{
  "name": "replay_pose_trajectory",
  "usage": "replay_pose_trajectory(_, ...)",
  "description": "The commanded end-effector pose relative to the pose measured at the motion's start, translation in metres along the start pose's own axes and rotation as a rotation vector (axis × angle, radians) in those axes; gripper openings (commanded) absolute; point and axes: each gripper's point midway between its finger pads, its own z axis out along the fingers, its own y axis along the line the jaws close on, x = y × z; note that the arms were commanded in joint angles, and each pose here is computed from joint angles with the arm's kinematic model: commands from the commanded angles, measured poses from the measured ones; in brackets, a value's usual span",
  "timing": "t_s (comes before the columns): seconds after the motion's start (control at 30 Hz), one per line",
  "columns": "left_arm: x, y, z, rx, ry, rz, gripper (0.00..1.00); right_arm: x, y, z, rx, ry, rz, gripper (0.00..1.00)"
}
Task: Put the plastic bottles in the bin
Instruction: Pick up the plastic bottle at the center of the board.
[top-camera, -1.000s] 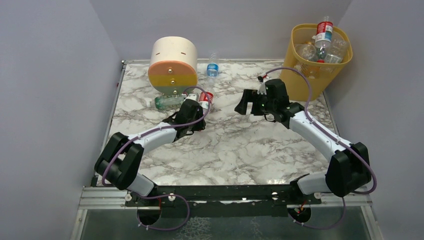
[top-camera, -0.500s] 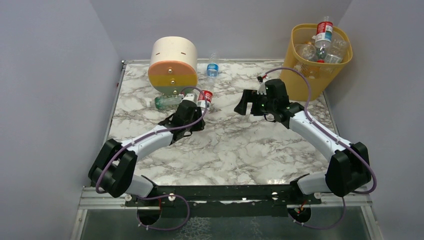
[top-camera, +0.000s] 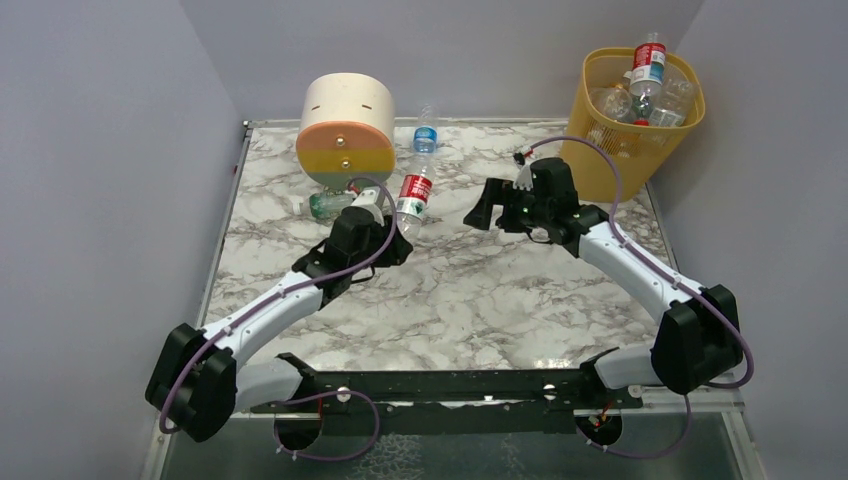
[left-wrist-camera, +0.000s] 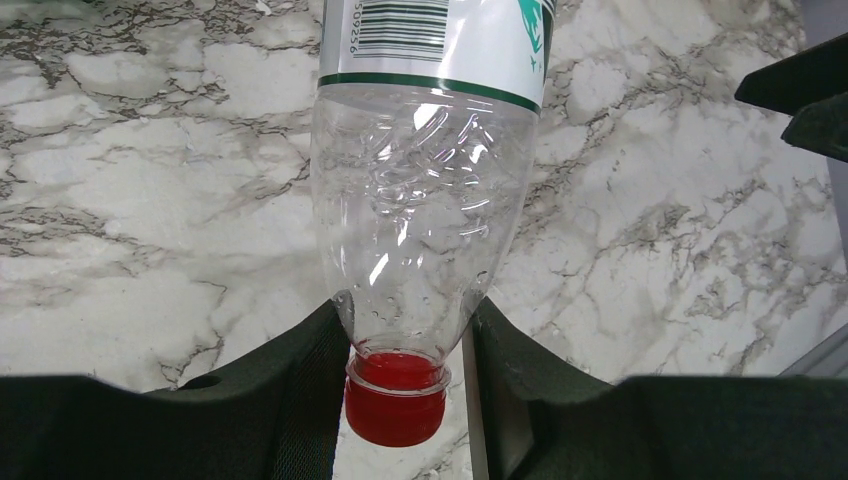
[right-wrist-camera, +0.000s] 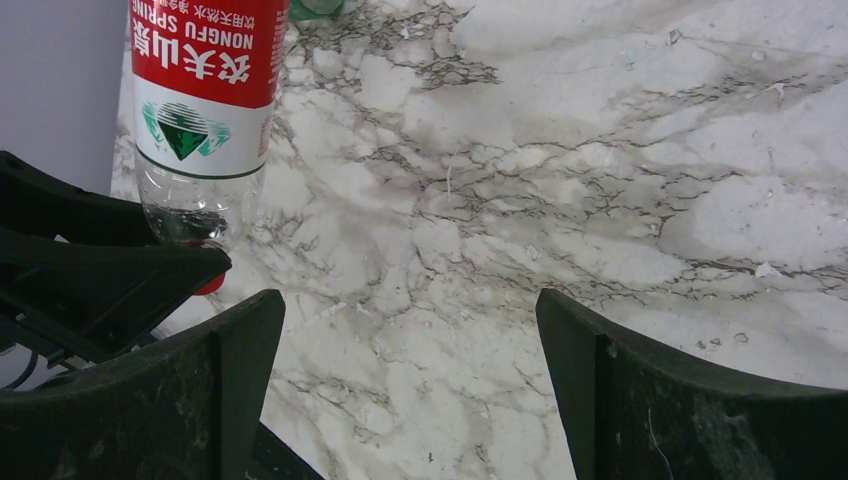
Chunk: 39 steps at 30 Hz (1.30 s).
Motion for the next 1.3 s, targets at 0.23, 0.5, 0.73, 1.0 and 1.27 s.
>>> replay_pose_trajectory(0.23,0.01,-0.011,-0.024,0.088,-0.017,-0.059,0.37,-0.019,0.046,-0.03,-0.172,-0.059,0.026,1.0)
replay_pose_trajectory(0.5,0.008,-0.013,-0.031,0.096,-0.032,-0.061,0.37,-0.025,0.052,-0.025,-0.198,-0.06,0.012,1.0)
replay_pose_trajectory(0.73,0.014,-0.012,-0.028,0.098,-0.011,-0.072,0.37,-0.02,0.051,-0.018,-0.224,-0.063,0.021,1.0)
replay_pose_trajectory(1.0,0.008,-0.017,-0.022,0.106,-0.003,-0.07,0.37,-0.022,0.055,-0.013,-0.26,-0.079,0.01,1.0)
replay_pose_trajectory(1.27,0.003,-0.025,-0.018,0.13,-0.006,-0.088,0.37,-0.025,0.068,-0.018,-0.334,-0.105,0.013,1.0)
